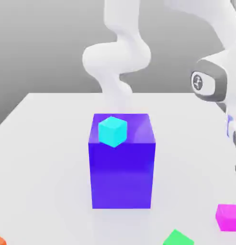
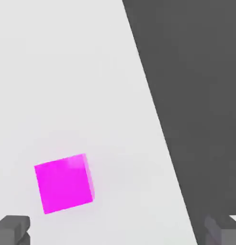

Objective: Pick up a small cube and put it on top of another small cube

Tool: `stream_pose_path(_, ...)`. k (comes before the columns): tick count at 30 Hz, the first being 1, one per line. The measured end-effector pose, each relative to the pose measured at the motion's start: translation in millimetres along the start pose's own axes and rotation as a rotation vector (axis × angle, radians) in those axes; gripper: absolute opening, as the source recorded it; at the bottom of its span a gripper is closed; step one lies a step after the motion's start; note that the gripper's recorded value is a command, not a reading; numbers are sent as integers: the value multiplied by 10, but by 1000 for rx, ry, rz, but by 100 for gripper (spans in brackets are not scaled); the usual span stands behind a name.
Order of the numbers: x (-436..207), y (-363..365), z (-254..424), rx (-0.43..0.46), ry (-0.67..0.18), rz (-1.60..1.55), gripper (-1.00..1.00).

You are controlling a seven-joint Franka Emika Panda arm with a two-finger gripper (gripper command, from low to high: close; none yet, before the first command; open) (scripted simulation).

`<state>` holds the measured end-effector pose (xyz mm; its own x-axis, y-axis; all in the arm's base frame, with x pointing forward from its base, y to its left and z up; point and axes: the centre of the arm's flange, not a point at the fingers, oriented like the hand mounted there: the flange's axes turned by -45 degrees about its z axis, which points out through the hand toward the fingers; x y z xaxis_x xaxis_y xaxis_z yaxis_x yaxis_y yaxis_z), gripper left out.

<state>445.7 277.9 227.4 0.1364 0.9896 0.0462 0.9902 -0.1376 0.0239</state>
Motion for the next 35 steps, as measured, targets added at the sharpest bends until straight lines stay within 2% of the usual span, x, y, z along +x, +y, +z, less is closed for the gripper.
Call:
stream_pose_path(2,54,-124,328,19,-34,-73,0)
stream_pose_path(6,48,-176,904,25,-45,-97,0)
stream_pose_path(7,42,-183,976,26,-45,-98,-100)
stream_pose_path(13,38,-188,1014,27,-46,-98,-100)
stream_pose_path(19,11,-108,380,27,-47,-91,-100)
stream_pose_path(27,-1163,868,-115,25,-49,35,-100)
stream_pose_path(31,-1310,935,344,24,-47,46,-100)
stream_pose_path(32,-1321,932,418,25,-47,47,100)
stream_pose_path(35,-1321,932,418,25,-47,47,100)
